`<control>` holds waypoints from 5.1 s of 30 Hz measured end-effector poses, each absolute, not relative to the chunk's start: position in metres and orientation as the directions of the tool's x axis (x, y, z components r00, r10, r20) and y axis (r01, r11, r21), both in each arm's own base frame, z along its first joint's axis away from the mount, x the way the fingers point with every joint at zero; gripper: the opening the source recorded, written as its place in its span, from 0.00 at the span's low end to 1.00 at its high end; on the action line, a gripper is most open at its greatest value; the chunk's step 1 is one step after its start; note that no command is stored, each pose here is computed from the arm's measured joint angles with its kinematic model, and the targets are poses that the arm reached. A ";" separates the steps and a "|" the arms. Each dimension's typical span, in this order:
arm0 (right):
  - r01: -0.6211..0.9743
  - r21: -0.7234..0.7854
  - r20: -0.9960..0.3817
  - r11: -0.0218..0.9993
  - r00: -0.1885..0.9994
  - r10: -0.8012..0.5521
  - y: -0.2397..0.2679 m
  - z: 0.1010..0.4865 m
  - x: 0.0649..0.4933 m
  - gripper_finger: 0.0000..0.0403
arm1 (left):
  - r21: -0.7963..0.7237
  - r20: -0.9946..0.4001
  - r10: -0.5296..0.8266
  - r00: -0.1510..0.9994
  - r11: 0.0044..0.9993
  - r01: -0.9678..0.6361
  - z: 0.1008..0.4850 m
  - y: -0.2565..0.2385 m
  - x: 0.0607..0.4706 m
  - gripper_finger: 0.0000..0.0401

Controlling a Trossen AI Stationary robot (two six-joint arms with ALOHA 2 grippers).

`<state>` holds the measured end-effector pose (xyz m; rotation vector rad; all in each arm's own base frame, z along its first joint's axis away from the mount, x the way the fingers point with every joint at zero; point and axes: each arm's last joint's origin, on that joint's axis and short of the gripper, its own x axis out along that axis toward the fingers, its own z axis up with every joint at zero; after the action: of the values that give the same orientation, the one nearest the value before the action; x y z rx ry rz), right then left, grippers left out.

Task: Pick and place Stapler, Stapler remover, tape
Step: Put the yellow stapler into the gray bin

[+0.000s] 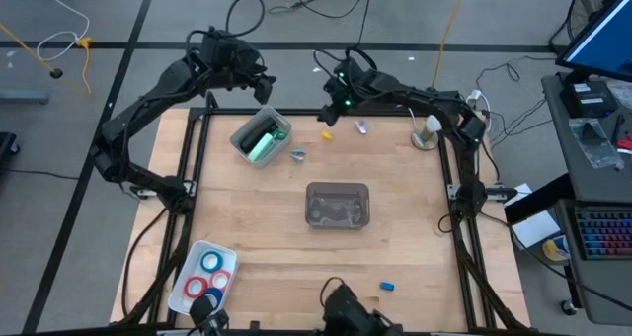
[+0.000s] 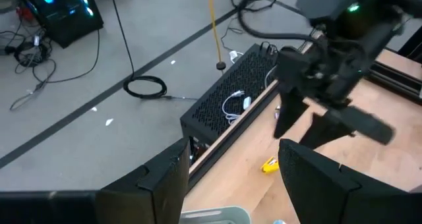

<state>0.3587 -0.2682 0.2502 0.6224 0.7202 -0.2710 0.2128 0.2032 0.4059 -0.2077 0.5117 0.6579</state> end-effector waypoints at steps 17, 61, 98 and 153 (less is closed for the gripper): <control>0.509 0.476 -0.789 0.717 0.608 0.092 -0.285 0.192 0.373 0.53 | -0.021 -0.520 0.516 0.681 0.789 -0.614 0.405 0.203 0.213 0.58; 0.533 0.478 -0.819 0.698 0.557 0.136 -0.286 0.175 0.370 0.53 | -0.073 -0.514 0.427 0.744 0.842 -0.534 0.405 0.200 0.215 0.58; 0.569 0.440 -0.866 0.695 0.474 0.161 -0.264 0.187 0.368 0.39 | -0.047 -0.522 0.405 0.751 0.865 -0.499 0.404 0.194 0.220 0.58; 0.511 0.379 -0.910 0.771 0.359 0.210 -0.252 0.153 0.376 0.13 | -0.036 -0.535 0.367 0.761 0.890 -0.454 0.403 0.188 0.224 0.58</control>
<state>0.3761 -0.2521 0.1528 0.7041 1.2147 -0.2161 0.2237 0.1881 0.4028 -0.1676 0.5459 0.4490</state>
